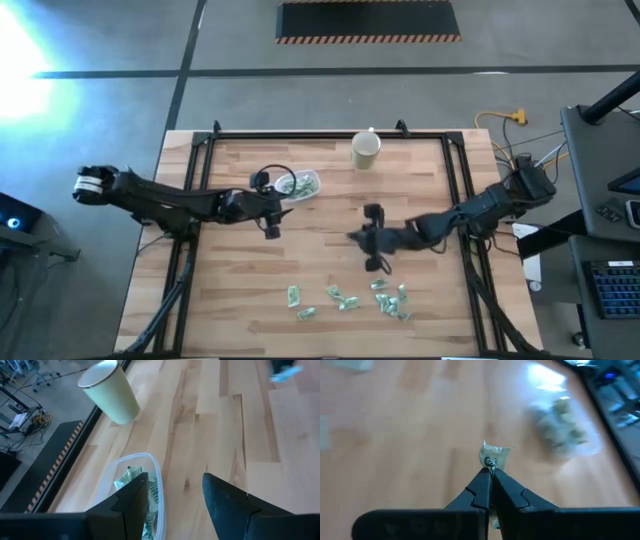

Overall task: Pick and place Stevia / Truvia into bins
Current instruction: Put the stevia packet into the transparent container

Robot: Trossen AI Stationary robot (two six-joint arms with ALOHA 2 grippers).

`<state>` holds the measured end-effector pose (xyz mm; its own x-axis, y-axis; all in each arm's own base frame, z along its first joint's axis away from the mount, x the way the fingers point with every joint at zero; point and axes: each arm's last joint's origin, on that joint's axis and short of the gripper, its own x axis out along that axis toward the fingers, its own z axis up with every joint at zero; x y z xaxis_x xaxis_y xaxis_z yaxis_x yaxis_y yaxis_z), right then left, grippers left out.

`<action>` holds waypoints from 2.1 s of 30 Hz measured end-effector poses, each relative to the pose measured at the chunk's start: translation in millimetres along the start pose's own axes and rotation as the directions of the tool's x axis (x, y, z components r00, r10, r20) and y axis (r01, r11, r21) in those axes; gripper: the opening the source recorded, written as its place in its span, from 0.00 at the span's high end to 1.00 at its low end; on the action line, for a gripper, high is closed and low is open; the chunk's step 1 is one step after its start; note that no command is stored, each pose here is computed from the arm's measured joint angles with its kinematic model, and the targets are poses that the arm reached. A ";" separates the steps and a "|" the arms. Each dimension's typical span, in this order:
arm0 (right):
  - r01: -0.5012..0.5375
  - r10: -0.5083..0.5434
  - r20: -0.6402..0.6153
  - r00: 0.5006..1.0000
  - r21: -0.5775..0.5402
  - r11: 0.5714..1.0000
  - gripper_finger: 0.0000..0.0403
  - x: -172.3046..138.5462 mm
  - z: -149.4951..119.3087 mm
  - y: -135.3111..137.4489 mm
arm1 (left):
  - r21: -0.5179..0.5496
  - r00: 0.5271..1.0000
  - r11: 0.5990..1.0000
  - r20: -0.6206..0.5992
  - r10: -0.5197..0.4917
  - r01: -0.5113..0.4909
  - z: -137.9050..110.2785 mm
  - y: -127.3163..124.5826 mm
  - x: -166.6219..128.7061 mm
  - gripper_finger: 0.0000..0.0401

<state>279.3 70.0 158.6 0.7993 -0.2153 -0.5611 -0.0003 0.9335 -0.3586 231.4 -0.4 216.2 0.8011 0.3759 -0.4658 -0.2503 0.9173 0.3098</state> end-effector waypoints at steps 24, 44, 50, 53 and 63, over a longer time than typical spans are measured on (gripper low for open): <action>-0.013 -0.001 0.078 0.997 0.175 0.984 0.98 103.3 41.8 -128.2 | -0.119 0.998 0.992 -0.042 -0.039 0.034 -9.6 10.3 -40.5 0.57; 0.038 -0.003 -0.117 0.993 0.296 0.955 0.98 155.3 25.0 -175.0 | -0.100 0.997 0.994 -0.059 -0.058 0.051 -12.0 8.6 -45.5 0.57; -0.001 0.034 -0.104 0.994 0.294 0.956 0.90 155.3 24.1 -173.7 | -0.103 0.997 0.993 -0.056 -0.057 0.051 -11.7 8.8 -45.8 0.57; -0.015 0.046 -0.098 0.994 0.295 0.955 0.81 155.3 24.4 -172.7 | -0.102 0.997 0.993 -0.057 -0.058 0.052 -11.8 8.7 -45.7 0.57; -0.025 0.043 -0.062 0.997 0.272 0.962 0.59 155.0 31.7 -174.7 | -0.103 0.997 0.993 -0.057 -0.058 0.052 -11.8 8.6 -45.6 0.57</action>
<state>422.3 -117.5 158.0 0.7600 -0.1920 -0.6209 0.1435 0.9814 -0.1279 186.3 -8.1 230.4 0.7817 0.3292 -0.5297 -0.2634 0.9441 0.1981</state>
